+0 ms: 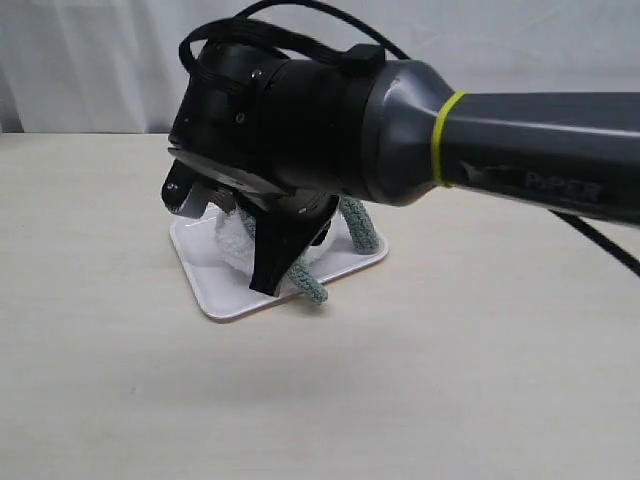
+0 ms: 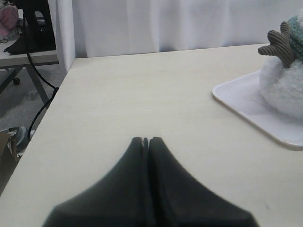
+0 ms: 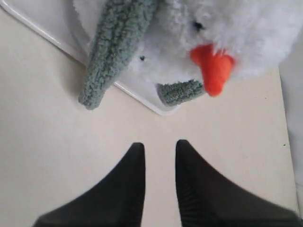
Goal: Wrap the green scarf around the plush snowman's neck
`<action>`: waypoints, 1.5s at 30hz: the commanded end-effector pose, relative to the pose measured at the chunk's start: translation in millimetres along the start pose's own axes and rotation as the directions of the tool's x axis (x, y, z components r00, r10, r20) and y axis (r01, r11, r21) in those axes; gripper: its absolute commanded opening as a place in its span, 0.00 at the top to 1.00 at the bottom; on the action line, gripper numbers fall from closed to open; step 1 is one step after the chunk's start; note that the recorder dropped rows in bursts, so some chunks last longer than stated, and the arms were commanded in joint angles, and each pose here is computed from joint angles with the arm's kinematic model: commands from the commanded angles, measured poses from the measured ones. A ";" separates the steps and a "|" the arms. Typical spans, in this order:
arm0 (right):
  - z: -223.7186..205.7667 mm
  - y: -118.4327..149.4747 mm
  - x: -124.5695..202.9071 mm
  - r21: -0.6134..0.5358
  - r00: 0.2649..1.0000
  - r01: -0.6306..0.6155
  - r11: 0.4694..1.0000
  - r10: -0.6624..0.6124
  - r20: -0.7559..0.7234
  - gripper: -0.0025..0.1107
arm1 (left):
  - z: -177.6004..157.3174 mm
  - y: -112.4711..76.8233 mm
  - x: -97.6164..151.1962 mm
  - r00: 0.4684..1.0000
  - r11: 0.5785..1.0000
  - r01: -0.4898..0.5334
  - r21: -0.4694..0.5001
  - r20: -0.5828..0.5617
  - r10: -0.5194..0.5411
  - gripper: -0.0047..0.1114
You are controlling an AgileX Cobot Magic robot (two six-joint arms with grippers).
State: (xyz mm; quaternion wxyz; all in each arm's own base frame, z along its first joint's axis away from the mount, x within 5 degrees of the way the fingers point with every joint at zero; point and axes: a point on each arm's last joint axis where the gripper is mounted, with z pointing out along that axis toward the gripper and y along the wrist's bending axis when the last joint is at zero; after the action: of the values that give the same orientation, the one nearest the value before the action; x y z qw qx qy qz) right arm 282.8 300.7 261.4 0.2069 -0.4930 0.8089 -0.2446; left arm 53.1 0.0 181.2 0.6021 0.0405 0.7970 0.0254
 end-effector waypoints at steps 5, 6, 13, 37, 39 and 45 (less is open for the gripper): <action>-31.8 -17.2 -27.6 -0.116 0.856 -0.255 0.960 0.280 0.435 0.94 | 0.1 0.1 -0.1 1.000 1.000 0.003 -0.003 0.011 -0.003 0.96; -33.1 -20.2 -31.9 -0.159 0.810 -0.300 0.940 0.340 0.478 0.94 | 0.1 0.1 -0.1 1.000 1.000 0.003 -0.003 0.011 -0.003 0.96; 4.3 -61.1 -37.8 -0.390 0.651 -0.579 0.716 0.694 0.308 0.94 | 0.1 0.1 -0.1 1.000 1.000 0.003 -0.003 0.011 -0.003 0.96; 9.5 -76.8 -79.9 -0.180 0.794 -0.495 0.850 0.527 0.304 0.94 | 0.1 0.1 -0.1 1.000 1.000 0.003 -0.003 0.011 -0.003 0.96; 19.2 -73.4 -82.4 -0.240 0.797 -0.488 0.839 0.541 0.268 0.94 | 0.1 0.1 -0.1 1.000 1.000 0.003 -0.003 0.011 -0.003 0.96; 47.1 -68.0 -74.6 -0.221 0.846 -0.491 0.843 0.522 0.112 0.94 | 0.1 0.1 -0.1 1.000 1.000 0.003 -0.003 0.011 -0.003 0.96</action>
State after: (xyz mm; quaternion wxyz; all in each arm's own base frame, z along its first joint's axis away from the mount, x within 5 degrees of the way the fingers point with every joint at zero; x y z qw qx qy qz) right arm 386.4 338.3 280.6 0.3182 -0.2935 0.9004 -0.0443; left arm 53.1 0.0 181.2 0.6021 0.0405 0.7970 0.0254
